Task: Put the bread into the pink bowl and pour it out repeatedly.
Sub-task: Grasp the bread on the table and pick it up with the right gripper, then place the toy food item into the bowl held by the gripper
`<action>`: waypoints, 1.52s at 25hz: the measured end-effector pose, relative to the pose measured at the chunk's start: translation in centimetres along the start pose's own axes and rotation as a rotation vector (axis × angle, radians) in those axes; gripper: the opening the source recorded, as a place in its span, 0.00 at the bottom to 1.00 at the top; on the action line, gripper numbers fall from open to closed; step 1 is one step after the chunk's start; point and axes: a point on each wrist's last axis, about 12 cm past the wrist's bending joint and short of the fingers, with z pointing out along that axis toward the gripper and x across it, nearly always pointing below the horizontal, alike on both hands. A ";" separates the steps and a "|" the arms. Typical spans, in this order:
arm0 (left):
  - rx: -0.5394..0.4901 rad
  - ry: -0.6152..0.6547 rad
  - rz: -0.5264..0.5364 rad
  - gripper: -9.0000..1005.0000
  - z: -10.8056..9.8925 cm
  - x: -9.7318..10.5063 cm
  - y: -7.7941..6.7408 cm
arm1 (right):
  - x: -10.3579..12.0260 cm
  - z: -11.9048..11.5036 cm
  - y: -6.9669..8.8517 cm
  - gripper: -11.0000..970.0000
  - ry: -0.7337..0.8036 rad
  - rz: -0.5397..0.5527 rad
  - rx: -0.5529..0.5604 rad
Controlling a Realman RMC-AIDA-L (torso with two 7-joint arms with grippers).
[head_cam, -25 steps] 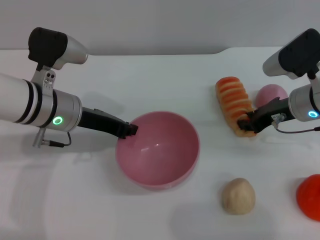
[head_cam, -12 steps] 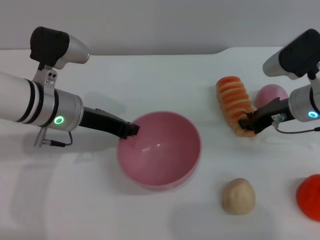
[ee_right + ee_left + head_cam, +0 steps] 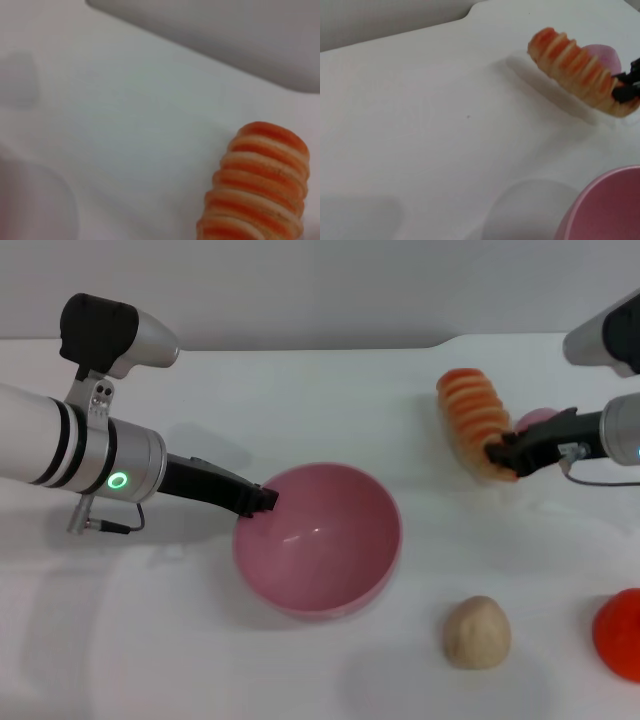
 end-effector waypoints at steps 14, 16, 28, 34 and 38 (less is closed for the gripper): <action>-0.016 -0.014 0.003 0.06 0.1 -0.1 0.2 | -4.9 -6.6 3.6 0.15 -0.601 -0.152 -0.294; -0.026 -0.025 -0.001 0.06 0.0 -0.2 0.4 | -4.8 -7.4 4.3 0.15 -0.672 -0.191 -0.347; -0.053 -0.064 -0.001 0.06 -0.3 -1.1 0.7 | -1.5 -5.0 6.2 0.14 -0.666 -0.205 -0.454; -0.022 -0.077 0.010 0.06 0.0 -2.0 0.0 | -0.3 -3.5 7.3 0.14 -0.639 -0.221 -0.481; -0.020 -0.076 0.012 0.06 0.0 -2.1 -0.1 | 0.0 -2.9 7.9 0.13 -0.617 -0.231 -0.489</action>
